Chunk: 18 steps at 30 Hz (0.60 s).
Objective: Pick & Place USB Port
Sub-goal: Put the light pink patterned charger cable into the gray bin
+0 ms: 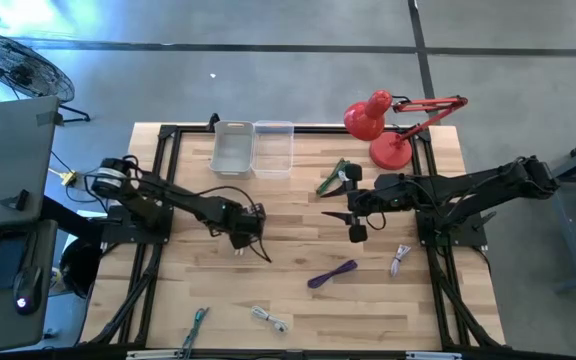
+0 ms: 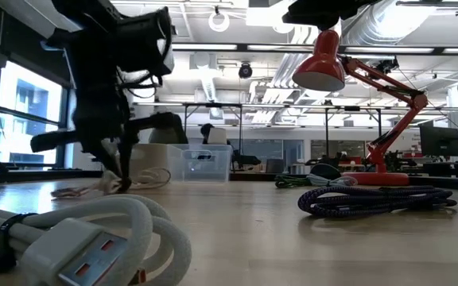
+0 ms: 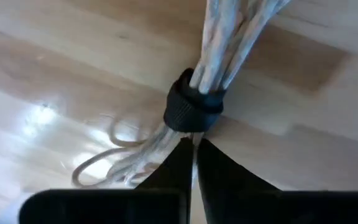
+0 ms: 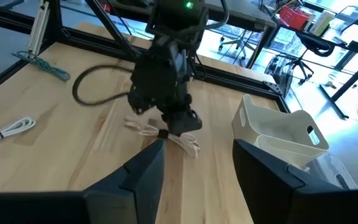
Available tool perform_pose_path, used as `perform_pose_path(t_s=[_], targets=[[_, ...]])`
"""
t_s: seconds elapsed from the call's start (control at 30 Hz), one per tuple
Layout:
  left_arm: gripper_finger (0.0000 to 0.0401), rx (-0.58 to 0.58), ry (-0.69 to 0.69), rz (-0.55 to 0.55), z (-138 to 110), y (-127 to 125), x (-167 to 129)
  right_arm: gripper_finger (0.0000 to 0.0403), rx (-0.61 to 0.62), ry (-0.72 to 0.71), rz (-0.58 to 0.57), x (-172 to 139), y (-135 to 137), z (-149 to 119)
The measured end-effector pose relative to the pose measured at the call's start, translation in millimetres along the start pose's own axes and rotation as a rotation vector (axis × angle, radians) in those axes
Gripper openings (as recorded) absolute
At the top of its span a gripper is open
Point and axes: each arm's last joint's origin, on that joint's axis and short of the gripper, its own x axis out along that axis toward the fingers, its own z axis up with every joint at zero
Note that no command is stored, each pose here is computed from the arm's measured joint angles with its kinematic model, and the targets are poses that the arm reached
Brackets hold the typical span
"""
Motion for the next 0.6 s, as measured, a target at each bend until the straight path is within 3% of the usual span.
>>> perform_pose_path(t_s=[0.33,0.6], targets=[[0.0002,-0.087,0.069,0.043,-2,4,-3,0.0181,-0.008,0.0,-0.001,0,0,-1],[0.0001,-0.164,0.194,0.073,-2,16,-23,0.0181,-0.01,0.007,0.002,0,0,-2]])
